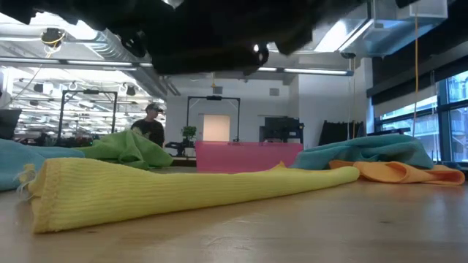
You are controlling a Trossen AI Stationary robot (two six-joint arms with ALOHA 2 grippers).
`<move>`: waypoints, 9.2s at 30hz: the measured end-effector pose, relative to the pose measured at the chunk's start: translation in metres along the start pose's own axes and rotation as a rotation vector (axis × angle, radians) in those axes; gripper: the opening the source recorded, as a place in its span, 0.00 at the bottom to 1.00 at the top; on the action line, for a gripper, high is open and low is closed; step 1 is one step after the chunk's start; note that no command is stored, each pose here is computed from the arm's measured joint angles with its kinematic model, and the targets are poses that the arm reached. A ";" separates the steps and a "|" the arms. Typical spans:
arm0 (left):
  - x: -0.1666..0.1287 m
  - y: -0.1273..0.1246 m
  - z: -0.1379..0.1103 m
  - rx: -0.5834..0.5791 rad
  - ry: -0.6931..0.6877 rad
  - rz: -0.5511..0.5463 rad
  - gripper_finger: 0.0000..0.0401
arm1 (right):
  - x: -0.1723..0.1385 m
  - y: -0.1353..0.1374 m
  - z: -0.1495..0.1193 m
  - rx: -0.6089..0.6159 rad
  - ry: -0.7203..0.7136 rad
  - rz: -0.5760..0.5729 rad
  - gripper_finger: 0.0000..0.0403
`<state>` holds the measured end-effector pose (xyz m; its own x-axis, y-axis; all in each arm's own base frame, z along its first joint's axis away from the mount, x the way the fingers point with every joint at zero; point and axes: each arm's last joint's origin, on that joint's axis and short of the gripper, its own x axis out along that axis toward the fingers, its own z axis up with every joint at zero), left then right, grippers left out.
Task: Roll microfiber towels into tight, uniform cylinder then place into a basket
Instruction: Roll the yellow microfiber cloth
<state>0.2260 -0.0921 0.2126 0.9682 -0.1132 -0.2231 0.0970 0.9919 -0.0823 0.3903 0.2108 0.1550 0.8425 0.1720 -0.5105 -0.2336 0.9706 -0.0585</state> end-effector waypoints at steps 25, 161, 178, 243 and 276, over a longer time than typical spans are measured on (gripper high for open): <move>0.001 0.005 -0.002 0.030 0.024 0.028 0.01 | 0.058 0.027 -0.012 -0.104 0.310 -0.028 0.42; 0.124 0.069 -0.040 0.044 0.524 -0.352 0.46 | -0.087 -0.015 -0.086 0.358 -0.147 -0.235 0.00; 0.117 0.056 -0.031 0.082 0.522 -0.366 0.02 | -0.088 -0.013 -0.087 0.429 -0.141 -0.204 0.00; 0.140 0.082 0.000 0.227 0.656 -0.036 0.00 | -0.081 0.000 -0.076 0.556 0.255 -0.644 0.00; 0.149 0.096 -0.005 0.306 0.617 0.009 0.14 | -0.089 -0.013 -0.087 0.557 0.425 -0.715 0.27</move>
<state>0.3787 -0.0139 0.1669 0.6696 -0.0273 -0.7422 0.2382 0.9544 0.1798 0.2762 0.1687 0.1266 0.4278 -0.4517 -0.7829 0.6126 0.7818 -0.1164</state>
